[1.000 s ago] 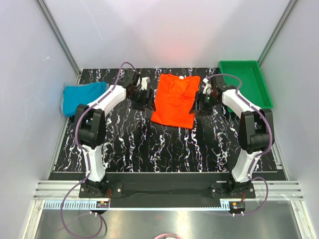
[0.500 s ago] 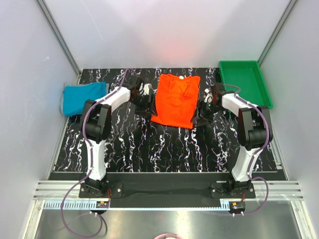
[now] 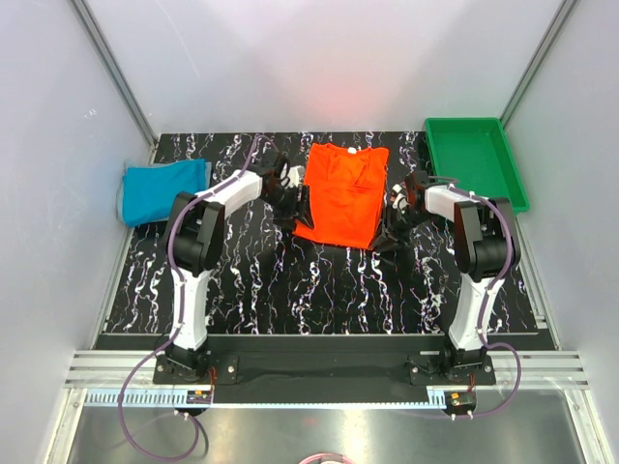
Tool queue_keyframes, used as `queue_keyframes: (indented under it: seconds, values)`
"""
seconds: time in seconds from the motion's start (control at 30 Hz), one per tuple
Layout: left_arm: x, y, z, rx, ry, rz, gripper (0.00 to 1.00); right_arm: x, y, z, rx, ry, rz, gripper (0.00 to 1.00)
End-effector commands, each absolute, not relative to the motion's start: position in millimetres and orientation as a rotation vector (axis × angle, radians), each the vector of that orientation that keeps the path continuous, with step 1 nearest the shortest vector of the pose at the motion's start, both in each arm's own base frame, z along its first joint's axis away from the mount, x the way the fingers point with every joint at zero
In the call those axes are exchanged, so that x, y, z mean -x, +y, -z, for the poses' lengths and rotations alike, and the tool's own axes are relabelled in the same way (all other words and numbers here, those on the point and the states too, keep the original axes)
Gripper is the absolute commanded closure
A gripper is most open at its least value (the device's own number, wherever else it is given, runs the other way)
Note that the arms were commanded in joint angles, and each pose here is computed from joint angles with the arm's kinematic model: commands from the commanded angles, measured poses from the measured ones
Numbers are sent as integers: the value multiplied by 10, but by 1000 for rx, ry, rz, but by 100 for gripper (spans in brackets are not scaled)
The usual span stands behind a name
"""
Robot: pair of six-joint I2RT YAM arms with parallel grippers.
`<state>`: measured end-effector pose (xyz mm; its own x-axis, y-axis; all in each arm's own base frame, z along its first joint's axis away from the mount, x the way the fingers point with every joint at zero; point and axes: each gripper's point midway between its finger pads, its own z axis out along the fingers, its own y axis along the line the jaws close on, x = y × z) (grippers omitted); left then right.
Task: Fold and stack the t-shirts
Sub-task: Fold the tshirt
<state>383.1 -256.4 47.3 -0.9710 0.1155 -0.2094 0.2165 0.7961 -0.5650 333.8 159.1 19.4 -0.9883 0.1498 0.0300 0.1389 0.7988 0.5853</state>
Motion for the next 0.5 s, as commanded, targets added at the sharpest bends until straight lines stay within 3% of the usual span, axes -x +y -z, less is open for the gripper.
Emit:
queue_keyframes:
  seconds: [0.0, 0.13, 0.37, 0.4, 0.47]
  values:
    - [-3927, -2731, -611, -298, 2754, 987, 35, -3392, 1682, -237, -220, 2937, -1037, 62]
    - [-3887, -2756, -585, -302, 2763, 997, 38, -3388, 1704, -213, -221, 2940, -1062, 69]
    - [-3944, -2539, -691, -269, 2752, 875, 36, -3399, 1709, -204, -219, 2941, -1067, 70]
    - [-3968, -2503, -723, -261, 2745, 868, 36, -3402, 1710, -204, -221, 2940, -1067, 71]
    - [-3978, -2421, -767, -245, 2742, 843, 37, -3412, 1724, -218, -214, 2932, -1083, 86]
